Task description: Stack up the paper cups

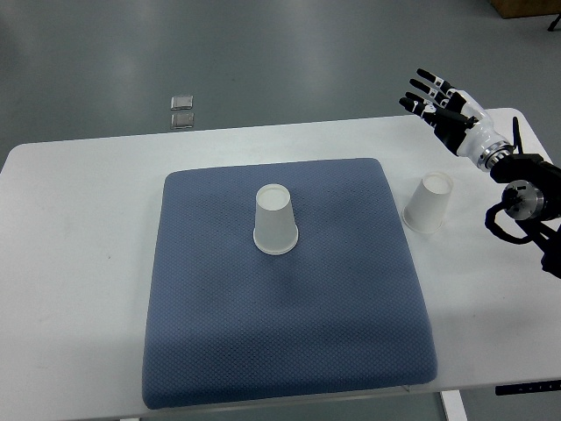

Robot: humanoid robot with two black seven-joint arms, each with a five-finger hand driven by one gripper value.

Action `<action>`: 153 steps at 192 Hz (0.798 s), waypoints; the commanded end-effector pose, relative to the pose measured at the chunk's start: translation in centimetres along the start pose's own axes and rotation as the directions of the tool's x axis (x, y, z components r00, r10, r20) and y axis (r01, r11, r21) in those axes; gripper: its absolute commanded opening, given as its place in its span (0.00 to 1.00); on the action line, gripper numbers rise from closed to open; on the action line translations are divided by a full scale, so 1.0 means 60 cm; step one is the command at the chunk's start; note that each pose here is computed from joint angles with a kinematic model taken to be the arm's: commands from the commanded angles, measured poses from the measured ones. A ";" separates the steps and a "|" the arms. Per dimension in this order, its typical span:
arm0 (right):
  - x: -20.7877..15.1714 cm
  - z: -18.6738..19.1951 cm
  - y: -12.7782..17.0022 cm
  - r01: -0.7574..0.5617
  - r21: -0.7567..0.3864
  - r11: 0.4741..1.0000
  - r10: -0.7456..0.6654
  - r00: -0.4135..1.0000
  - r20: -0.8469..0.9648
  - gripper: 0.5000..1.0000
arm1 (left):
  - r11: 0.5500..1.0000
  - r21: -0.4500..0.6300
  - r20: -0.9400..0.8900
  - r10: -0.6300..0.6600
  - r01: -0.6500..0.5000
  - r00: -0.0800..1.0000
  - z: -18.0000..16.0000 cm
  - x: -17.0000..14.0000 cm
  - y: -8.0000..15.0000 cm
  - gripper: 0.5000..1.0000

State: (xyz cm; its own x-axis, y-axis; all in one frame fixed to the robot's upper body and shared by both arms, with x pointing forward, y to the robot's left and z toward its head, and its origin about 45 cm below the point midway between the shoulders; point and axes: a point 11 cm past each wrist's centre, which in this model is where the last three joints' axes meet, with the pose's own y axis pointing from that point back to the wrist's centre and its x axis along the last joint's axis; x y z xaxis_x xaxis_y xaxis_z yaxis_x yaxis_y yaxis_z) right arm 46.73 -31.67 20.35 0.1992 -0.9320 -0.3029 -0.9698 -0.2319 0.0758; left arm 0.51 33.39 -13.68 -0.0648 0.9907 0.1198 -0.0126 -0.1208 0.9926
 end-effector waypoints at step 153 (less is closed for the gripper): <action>0.004 0.009 0.003 -0.007 -0.003 1.000 0.007 1.000 0.011 0.83 | 1.000 -0.014 -0.002 0.013 -0.014 1.000 0.002 0.008 0.000 1.00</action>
State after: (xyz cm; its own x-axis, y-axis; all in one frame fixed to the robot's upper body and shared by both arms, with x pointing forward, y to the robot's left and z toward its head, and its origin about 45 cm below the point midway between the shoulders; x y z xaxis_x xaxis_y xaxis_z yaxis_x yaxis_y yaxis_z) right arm 46.56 -31.74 19.85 0.1952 -0.9306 -0.3097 -0.9696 -0.2307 0.0820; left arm 0.62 33.83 -13.63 -0.0667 0.9890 0.1322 -0.0262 -0.1342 0.9906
